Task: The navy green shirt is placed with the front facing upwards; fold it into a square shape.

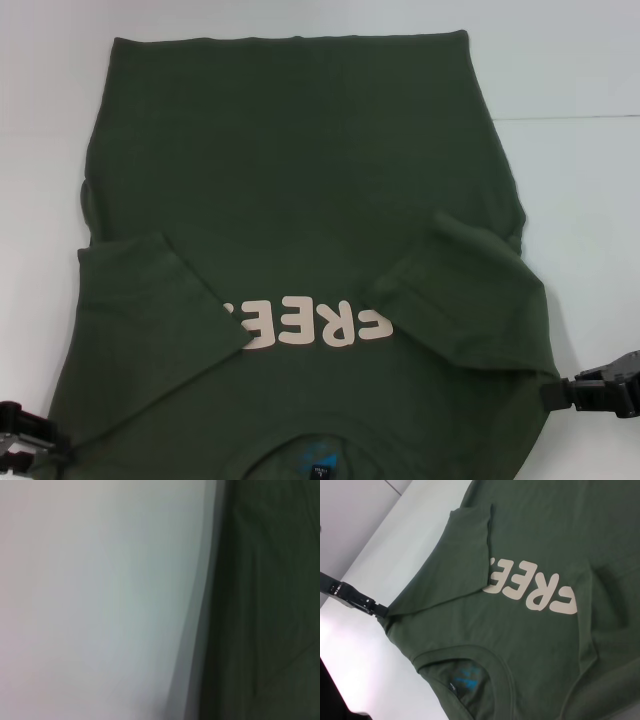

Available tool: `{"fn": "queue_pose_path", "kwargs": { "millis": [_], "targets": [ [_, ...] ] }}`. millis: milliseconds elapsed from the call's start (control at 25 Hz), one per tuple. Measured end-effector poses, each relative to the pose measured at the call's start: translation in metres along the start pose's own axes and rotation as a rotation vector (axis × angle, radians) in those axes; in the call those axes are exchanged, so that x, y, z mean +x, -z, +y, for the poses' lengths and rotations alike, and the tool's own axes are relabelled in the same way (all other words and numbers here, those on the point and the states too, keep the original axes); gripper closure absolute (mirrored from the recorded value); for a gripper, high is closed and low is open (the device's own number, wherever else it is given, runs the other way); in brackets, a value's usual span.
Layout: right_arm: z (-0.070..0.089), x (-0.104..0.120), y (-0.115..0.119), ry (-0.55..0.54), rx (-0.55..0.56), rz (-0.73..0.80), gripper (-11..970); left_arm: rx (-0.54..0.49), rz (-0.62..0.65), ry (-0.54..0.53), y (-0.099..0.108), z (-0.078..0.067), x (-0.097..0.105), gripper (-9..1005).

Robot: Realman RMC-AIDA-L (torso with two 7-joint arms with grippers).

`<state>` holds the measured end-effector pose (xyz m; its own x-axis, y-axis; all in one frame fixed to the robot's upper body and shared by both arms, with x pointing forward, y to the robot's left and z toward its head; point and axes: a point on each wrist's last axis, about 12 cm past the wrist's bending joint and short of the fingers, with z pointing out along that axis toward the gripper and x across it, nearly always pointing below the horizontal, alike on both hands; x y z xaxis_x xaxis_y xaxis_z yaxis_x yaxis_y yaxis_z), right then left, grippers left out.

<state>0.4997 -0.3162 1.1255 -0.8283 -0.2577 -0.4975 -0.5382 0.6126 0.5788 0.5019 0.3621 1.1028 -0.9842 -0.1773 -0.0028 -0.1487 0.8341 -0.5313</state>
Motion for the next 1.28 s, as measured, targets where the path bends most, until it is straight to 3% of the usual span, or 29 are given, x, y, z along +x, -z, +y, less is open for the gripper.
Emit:
{"fn": "queue_pose_path", "kwargs": {
  "millis": [560, 880, 1280],
  "targets": [
    [0.000, -0.004, -0.001, 0.001, -0.007, 0.000, 928, -0.002, 0.029, -0.019, -0.004, -0.001, 0.001, 877],
    [-0.006, 0.003, 0.003, -0.005, -0.015, -0.036, 929, -0.002, 0.008, -0.119, -0.005, 0.001, 0.001, 976],
    [-0.024, 0.054, 0.002, 0.065, -0.079, -0.189, 928, 0.190, -0.147, -0.380, -0.014, 0.021, 0.012, 977]
  ]
}}
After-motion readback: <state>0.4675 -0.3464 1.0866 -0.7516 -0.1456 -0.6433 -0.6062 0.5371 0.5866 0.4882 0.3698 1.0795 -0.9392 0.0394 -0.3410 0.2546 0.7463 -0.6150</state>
